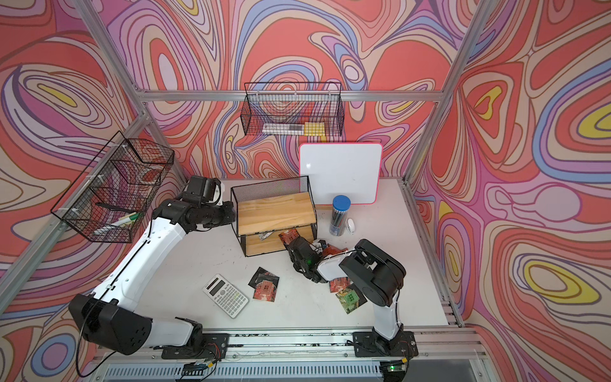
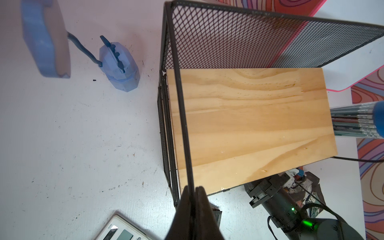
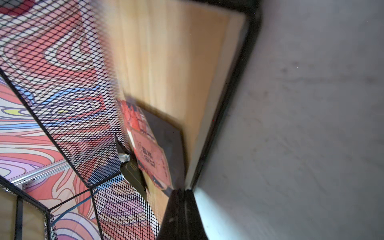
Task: Remove the tea bags from the shelf
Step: Pick up the tea bag from the shelf.
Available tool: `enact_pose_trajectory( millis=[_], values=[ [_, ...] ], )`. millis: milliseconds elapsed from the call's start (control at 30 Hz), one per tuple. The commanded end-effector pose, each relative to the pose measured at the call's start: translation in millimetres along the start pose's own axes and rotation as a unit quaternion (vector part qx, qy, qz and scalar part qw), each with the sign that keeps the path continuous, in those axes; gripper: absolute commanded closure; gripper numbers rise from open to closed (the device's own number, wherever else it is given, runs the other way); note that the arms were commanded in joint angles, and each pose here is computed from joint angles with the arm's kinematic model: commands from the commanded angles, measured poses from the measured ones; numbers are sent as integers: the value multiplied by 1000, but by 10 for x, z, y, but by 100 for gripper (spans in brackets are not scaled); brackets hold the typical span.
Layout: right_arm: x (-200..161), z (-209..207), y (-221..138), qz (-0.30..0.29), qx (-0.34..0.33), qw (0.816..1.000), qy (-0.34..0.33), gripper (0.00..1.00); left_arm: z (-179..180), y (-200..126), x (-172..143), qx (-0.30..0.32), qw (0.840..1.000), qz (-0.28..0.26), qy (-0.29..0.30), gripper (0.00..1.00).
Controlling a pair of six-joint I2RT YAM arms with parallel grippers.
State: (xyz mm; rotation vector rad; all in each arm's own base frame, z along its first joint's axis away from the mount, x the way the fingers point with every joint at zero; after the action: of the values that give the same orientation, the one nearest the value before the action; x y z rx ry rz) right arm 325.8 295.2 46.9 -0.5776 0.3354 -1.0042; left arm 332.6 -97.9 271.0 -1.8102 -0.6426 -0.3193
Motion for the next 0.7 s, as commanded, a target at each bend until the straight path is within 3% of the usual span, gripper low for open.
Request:
enact_pose_trajectory(
  millis=[0,400,667],
  values=[
    [8,-101,-66,-5,-32,999,23,100,-3,37,-153,-6,999,33,31,100],
    [-7,291,-506,-1,-5,1000,11,100,-7,56,-170,-9,999,36,31,100],
    [-59,342,-904,43,-8,999,-18,100,-45,39,-178,-23,998,37,36,100]
  ],
)
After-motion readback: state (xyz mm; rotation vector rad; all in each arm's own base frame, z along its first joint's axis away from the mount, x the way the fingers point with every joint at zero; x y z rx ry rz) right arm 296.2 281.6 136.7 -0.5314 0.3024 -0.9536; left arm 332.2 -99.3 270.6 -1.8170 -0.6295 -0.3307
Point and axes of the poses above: each gripper's point midway between its finger pads, its own y axis out along the fingers, its own z axis along the line the jaws close on, x = y × z, the point moved 3 cm from there along -y, back along the fingers, and after that the axes turned 4 degrees about -y, right-handed, at the moved point
